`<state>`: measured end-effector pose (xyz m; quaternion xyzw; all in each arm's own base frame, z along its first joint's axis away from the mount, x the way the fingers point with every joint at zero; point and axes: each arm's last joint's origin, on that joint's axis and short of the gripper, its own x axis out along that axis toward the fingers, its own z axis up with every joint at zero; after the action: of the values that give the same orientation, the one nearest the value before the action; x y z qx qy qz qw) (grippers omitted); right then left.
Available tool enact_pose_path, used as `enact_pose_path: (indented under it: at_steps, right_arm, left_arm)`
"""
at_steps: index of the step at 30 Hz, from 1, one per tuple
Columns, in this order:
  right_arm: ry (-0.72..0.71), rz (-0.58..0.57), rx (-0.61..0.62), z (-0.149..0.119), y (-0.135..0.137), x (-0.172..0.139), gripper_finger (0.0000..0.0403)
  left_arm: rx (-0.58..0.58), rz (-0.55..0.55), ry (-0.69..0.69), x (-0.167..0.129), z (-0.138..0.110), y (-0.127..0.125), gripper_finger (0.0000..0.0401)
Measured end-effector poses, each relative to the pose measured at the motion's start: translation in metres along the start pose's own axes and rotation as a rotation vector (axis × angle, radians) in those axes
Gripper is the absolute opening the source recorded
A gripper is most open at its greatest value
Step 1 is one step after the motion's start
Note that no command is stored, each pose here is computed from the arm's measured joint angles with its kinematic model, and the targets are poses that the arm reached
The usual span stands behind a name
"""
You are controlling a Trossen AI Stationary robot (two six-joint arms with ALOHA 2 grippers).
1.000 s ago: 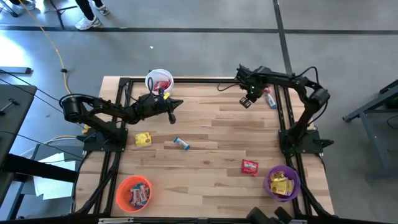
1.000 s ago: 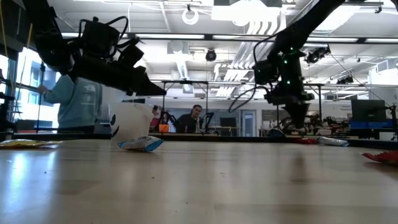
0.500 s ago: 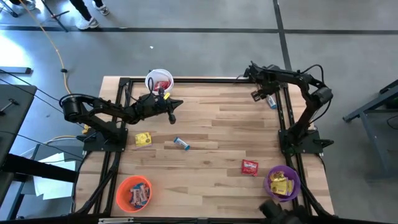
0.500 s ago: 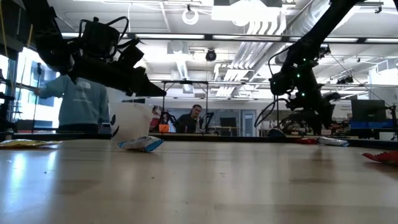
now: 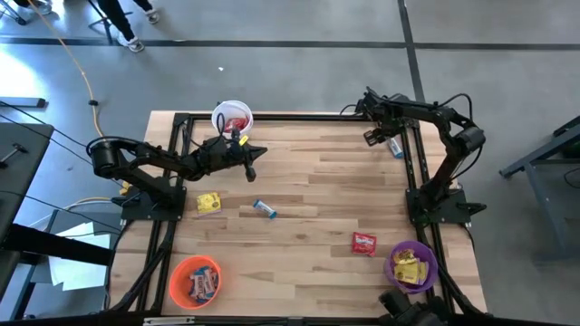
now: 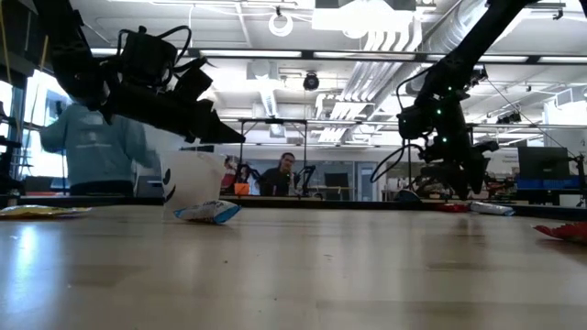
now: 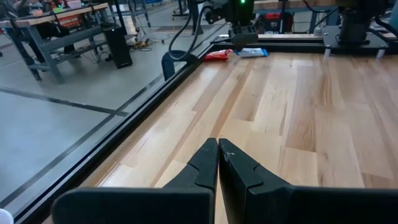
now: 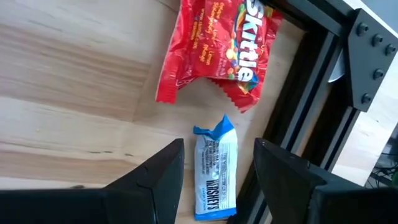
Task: Sort candy
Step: Put the white candy into the orange bucket
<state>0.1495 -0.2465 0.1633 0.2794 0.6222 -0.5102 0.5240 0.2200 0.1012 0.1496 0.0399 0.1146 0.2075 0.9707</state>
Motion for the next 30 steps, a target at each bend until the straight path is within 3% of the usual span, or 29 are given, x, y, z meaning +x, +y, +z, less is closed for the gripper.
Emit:
enact_pose_path:
  at_steps: [8, 17, 23, 30]
  right_arm:
    - [0.048, 0.045, 0.026, -0.001, 0.003, 0.006, 0.0188]
    - [0.107, -0.033, -0.014, -0.004, 0.021, 0.019, 0.0188]
    - [0.141, 0.137, -0.048, -0.004, 0.026, 0.019, 0.0188]
    - [0.15, 0.236, -0.154, -0.01, 0.039, 0.011, 0.0188]
  left_arm:
    - [0.005, 0.0, 0.0, 0.0, 0.0, 0.0, 0.0]
    - [0.007, -0.001, 0.006, 0.0, -0.001, 0.0, 0.0]
    - [0.007, -0.001, 0.013, 0.0, -0.001, 0.0, 0.0]
    - [0.007, -0.001, 0.013, 0.0, -0.001, 0.0, 0.0]
